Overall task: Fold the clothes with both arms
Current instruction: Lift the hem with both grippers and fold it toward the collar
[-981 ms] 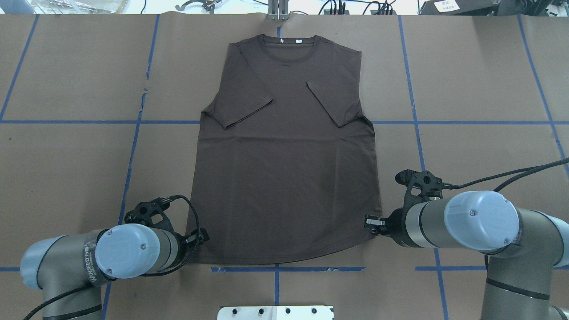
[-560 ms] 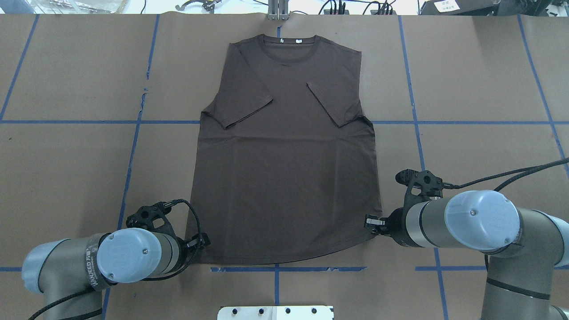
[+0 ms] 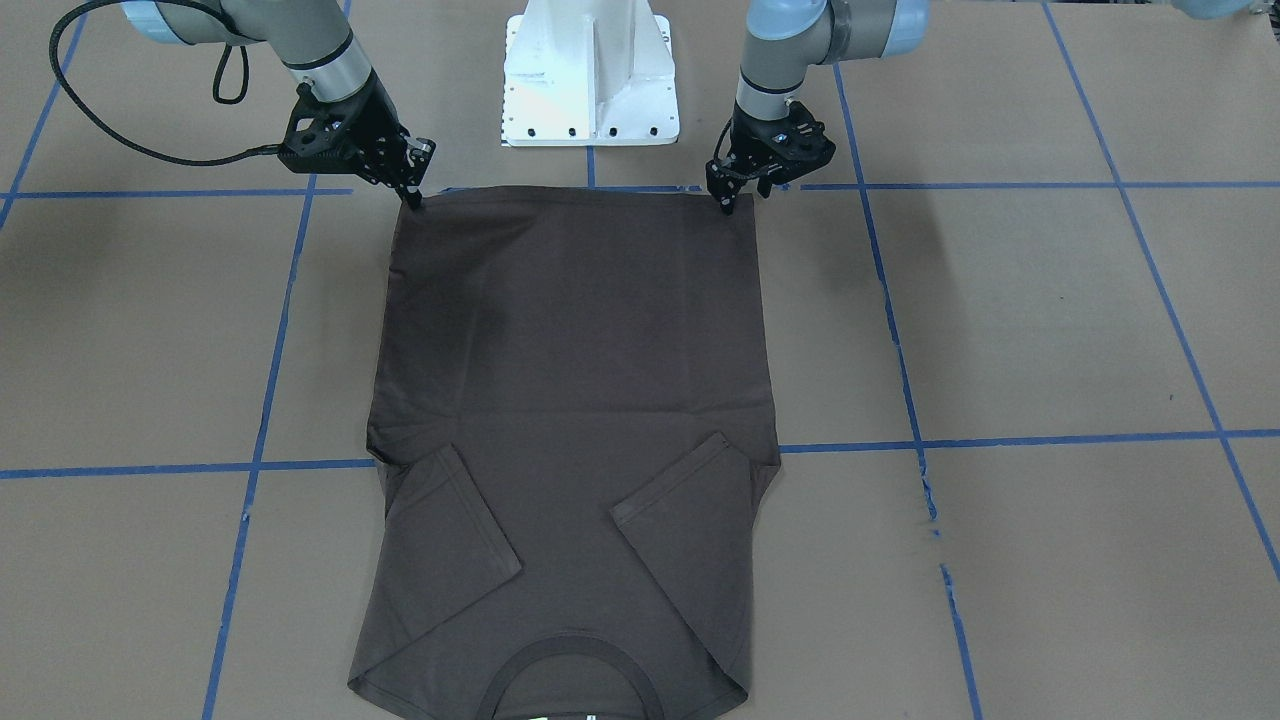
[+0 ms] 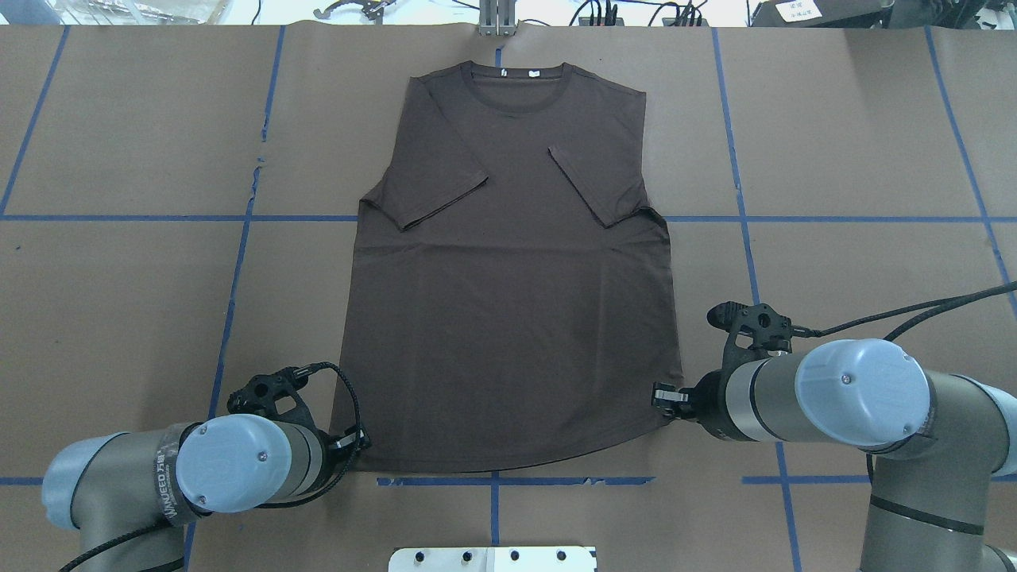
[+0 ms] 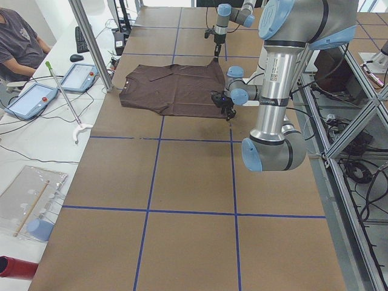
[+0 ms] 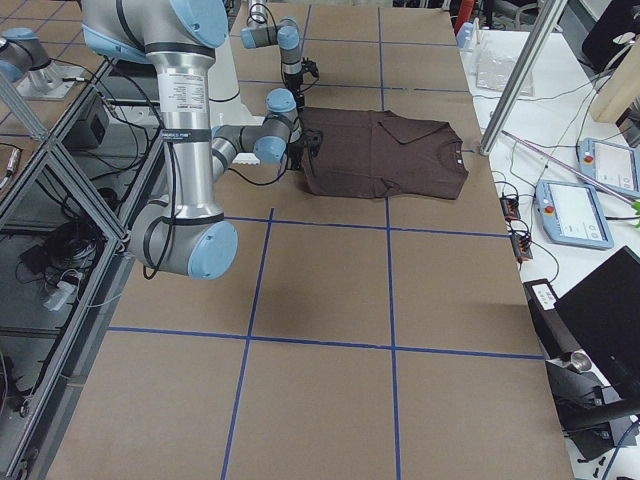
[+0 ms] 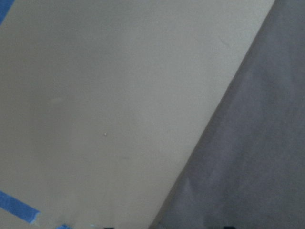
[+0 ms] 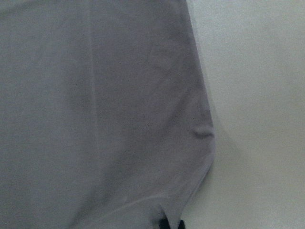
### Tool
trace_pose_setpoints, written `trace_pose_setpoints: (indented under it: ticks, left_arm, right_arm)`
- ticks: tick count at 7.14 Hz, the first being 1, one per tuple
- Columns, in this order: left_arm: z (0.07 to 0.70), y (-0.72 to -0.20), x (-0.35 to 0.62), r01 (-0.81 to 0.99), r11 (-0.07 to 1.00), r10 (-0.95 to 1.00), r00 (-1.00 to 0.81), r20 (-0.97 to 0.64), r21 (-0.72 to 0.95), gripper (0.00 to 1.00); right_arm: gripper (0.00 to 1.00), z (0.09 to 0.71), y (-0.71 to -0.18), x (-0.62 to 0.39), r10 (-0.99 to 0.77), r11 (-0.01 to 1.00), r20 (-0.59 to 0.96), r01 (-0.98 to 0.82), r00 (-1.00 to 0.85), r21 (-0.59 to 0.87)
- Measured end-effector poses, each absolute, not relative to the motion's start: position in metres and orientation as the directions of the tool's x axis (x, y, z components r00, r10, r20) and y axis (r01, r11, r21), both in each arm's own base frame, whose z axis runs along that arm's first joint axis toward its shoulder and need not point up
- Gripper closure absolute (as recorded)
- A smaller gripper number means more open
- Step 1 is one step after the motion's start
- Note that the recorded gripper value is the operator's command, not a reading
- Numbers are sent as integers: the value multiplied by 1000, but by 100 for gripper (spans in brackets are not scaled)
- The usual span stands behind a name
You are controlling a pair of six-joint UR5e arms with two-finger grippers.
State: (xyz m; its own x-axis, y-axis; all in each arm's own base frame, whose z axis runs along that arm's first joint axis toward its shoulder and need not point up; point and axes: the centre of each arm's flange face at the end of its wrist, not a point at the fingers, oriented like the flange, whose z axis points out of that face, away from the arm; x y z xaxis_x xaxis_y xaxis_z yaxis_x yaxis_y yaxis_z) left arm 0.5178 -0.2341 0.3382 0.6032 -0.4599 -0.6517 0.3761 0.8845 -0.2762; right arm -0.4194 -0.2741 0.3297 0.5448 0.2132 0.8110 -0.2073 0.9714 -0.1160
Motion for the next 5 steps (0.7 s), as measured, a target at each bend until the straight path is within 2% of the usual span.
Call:
trace_pose_setpoints:
  ticks: [5]
  left_arm:
    - [313, -231, 500, 365, 888, -453, 591, -668, -279, 100]
  right_arm:
    - [100, 329, -275, -418, 208, 973, 813, -199, 544, -115]
